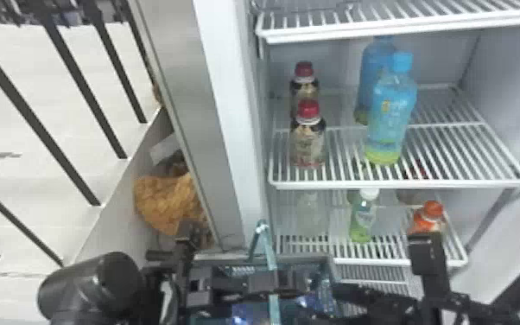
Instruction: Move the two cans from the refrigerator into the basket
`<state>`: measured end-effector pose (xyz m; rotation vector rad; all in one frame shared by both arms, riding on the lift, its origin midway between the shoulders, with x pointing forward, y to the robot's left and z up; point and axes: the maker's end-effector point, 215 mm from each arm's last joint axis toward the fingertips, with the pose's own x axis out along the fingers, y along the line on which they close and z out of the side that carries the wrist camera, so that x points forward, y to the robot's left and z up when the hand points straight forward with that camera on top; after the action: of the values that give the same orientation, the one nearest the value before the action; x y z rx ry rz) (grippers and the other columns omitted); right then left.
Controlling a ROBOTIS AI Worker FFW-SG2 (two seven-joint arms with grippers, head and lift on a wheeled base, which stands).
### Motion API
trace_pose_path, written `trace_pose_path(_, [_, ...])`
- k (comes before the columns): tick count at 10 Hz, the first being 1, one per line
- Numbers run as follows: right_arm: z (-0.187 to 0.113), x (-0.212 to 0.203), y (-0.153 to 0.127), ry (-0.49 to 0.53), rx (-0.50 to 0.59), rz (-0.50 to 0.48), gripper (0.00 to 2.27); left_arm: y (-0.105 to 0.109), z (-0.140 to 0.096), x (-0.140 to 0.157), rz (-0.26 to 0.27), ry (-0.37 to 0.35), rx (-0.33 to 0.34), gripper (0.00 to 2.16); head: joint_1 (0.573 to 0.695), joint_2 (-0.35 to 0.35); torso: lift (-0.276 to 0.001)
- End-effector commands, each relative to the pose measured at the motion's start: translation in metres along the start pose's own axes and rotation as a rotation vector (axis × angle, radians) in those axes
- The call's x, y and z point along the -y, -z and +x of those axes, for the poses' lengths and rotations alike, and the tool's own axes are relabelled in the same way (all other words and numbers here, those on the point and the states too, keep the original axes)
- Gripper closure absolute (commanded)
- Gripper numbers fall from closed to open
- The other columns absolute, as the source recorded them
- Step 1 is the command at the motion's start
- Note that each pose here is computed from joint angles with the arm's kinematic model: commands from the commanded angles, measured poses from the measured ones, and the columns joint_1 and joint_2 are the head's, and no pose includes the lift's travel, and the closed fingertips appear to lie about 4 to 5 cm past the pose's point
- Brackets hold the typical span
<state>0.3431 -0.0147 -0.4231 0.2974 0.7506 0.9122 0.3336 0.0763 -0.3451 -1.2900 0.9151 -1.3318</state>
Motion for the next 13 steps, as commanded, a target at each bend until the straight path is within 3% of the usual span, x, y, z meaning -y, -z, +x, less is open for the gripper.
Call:
trace_pose_path(1, [-0.023,0.015,-0.008,0.059,0.035,-0.012,0.14,0.000,-0.002,0.000,-0.001,-0.001,0.005,1.19,0.695,0.117,-0.025])
trace_pose_path(5, [-0.094,0.020,-0.022,0.199,0.129,-0.077,0.14,0.000,-0.007,-0.002,-0.003,-0.008,0.017,1.19,0.695,0.018,-0.025])
trace_pose_path(6, [-0.106,0.033,-0.034,0.215,0.211,-0.132,0.14,0.000,-0.007,-0.002,-0.003,-0.008,0.017,1.19,0.695,0.002,-0.025])
trace_pose_path(11, [-0.174,0.066,-0.015,0.360,0.446,-0.292,0.15,0.003,-0.011,-0.009,-0.018,-0.025,0.021,1.19,0.695,-0.147,-0.025])
trace_pose_path(13, [-0.185,0.066,-0.009,0.402,0.488,-0.342,0.15,0.004,-0.011,-0.011,-0.029,-0.028,0.020,1.19,0.695,-0.194,-0.025])
